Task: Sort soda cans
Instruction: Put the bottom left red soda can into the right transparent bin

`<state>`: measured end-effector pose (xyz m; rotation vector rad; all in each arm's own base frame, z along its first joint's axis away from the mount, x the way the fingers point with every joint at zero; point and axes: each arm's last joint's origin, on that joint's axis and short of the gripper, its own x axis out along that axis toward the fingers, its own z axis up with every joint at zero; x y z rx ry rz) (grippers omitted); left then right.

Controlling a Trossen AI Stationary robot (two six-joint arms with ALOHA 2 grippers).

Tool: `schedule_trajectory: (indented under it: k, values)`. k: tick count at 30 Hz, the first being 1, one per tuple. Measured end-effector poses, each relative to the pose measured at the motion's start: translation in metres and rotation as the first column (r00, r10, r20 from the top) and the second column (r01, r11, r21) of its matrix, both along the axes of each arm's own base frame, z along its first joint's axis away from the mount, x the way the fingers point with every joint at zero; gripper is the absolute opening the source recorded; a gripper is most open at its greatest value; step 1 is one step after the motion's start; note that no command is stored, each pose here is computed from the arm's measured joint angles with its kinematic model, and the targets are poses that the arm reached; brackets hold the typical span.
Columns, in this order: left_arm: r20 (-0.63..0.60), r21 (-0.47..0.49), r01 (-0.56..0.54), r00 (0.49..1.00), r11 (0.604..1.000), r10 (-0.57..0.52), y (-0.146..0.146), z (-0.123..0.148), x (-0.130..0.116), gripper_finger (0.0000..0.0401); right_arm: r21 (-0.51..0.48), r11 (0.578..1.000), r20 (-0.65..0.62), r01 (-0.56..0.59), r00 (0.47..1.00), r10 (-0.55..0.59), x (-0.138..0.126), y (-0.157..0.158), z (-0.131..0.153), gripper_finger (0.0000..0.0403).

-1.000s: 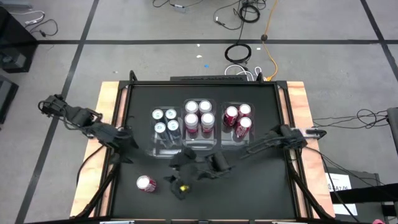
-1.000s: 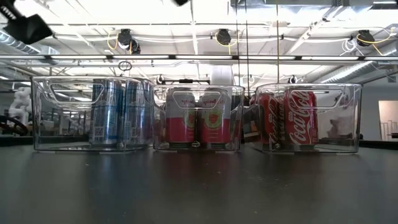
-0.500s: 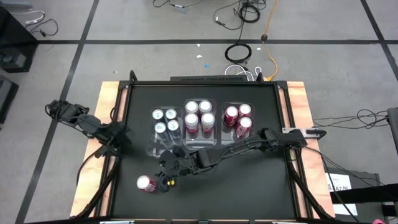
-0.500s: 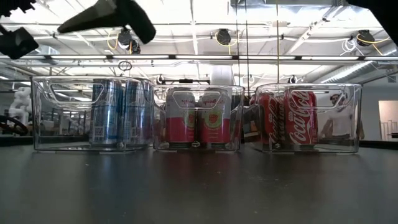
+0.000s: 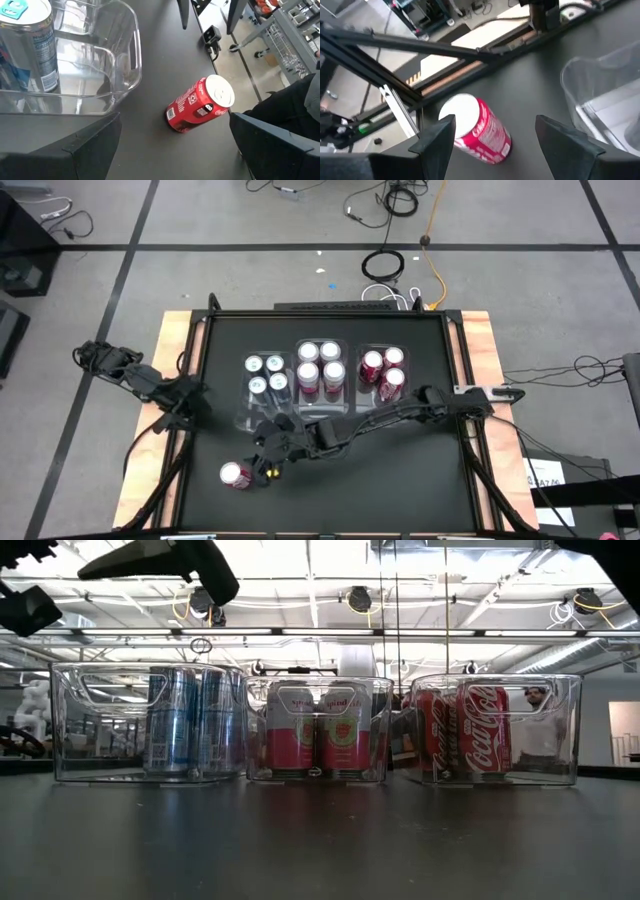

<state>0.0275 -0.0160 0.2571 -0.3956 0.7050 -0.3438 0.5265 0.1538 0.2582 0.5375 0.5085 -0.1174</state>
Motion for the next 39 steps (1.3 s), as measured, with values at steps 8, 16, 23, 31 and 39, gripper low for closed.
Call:
schedule_trajectory:
  k: [8, 16, 23, 31, 39]
  values:
    - [0.001, 0.002, -0.005, 1.0, 1.0, 0.005, 0.0, 0.0, 0.0, 0.0379, -0.012, 1.0, -0.039, -0.012, 0.999, 0.012, -0.003, 0.006, -0.006, 0.0265]
    - [0.02, -0.01, -0.007, 1.0, 1.0, 0.007, 0.0, 0.002, 0.001, 0.0379, -0.02, 1.0, -0.087, -0.02, 0.996, 0.018, 0.001, 0.01, -0.028, 0.0265]
    - [0.058, -0.025, -0.013, 0.998, 1.0, 0.014, -0.001, 0.005, 0.003, 0.0379, 0.004, 1.0, -0.103, -0.001, 0.995, 0.002, 0.0, 0.011, -0.03, 0.0283]
    - [0.063, -0.026, -0.016, 0.998, 1.0, 0.017, -0.001, 0.006, 0.003, 0.0379, 0.007, 0.999, -0.134, -0.049, 0.99, 0.049, -0.002, 0.015, -0.032, 0.0305]
    - [0.072, -0.029, -0.015, 0.997, 0.999, 0.017, -0.001, 0.007, 0.004, 0.0379, 0.002, 0.998, -0.164, -0.063, 0.985, 0.063, -0.005, 0.019, -0.035, 0.0353]
